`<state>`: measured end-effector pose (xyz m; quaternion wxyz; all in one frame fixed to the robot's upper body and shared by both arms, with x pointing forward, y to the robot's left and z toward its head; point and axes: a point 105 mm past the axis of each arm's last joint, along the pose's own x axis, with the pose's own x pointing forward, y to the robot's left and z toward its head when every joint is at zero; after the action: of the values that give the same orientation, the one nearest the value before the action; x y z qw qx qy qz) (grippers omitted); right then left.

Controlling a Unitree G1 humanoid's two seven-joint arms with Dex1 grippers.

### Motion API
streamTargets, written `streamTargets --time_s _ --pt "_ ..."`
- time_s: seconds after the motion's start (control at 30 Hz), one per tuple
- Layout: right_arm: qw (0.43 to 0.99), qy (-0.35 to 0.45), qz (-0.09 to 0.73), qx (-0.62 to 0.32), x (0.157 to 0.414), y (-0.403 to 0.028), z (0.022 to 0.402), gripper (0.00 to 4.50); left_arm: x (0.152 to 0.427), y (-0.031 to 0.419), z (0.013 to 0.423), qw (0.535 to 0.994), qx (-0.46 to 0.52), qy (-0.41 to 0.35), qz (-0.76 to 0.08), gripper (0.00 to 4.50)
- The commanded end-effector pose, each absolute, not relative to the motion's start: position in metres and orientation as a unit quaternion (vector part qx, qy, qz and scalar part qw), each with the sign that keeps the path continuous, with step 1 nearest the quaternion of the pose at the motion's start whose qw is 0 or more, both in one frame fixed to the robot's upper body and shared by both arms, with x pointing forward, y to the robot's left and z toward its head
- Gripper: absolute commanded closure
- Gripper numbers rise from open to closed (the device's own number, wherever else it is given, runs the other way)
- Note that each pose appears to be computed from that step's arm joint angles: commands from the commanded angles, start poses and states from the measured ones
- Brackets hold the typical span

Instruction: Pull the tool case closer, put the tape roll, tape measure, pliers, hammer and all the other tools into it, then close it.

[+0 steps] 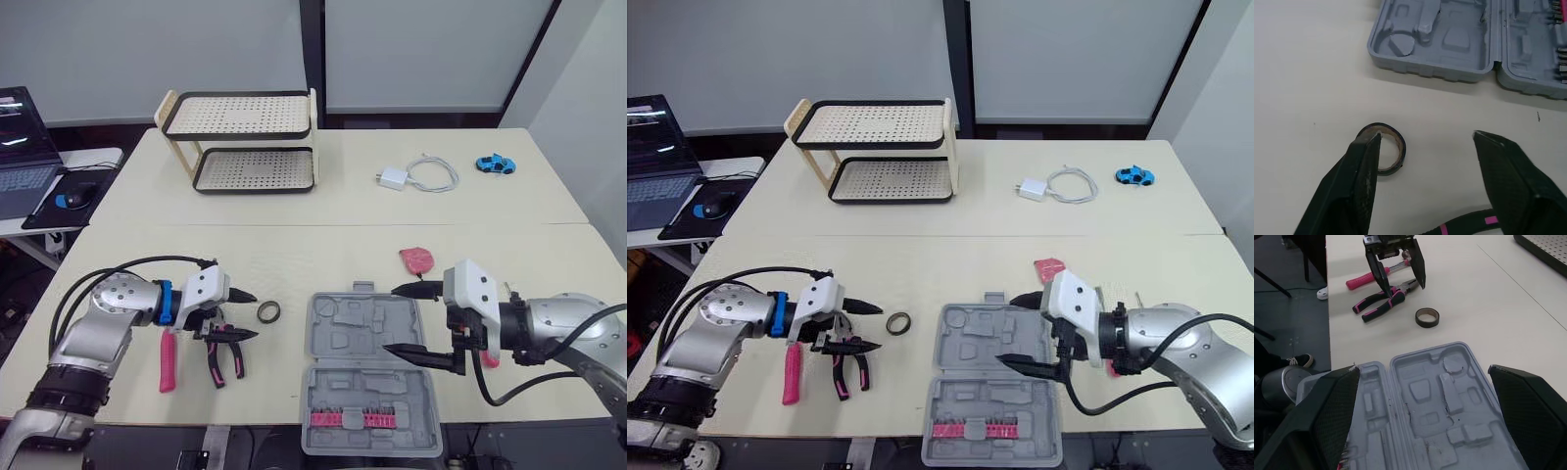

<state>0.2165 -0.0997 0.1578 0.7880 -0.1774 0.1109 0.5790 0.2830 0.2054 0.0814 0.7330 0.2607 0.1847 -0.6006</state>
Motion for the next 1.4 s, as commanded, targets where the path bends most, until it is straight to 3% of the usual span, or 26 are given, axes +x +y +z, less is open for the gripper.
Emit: streamTargets --time_s 0.03,0.73,0.83,1.03,1.1,1.23,1.4 --pt "0.786 0.09 0.583 -0.185 0.213 -0.092 0.165 0.0 0.289 0.203 0.075 0.726 0.278 0.188 -0.6 1.5" --pt "0.782 0.097 0.59 -0.175 0.208 -0.084 0.162 0.0 0.31 0.187 0.039 0.703 0.344 0.205 -0.587 1.5" --pt "0.783 0.098 0.59 -0.175 0.207 -0.084 0.163 0.0 0.313 0.183 0.036 0.704 0.352 0.2 -0.584 2.1" --pt "0.783 0.1 0.588 -0.175 0.207 -0.084 0.164 0.0 0.317 0.185 0.032 0.703 0.364 0.203 -0.577 4.03" --pt "0.784 0.1 0.588 -0.175 0.206 -0.084 0.164 0.0 0.317 0.185 0.033 0.702 0.365 0.202 -0.577 4.48" --pt "0.784 0.1 0.587 -0.176 0.207 -0.084 0.165 0.0 0.319 0.187 0.042 0.708 0.367 0.194 -0.572 4.48" --pt "0.788 0.1 0.582 -0.176 0.206 -0.087 0.167 0.0 0.324 0.188 0.086 0.73 0.352 0.166 -0.562 4.48"
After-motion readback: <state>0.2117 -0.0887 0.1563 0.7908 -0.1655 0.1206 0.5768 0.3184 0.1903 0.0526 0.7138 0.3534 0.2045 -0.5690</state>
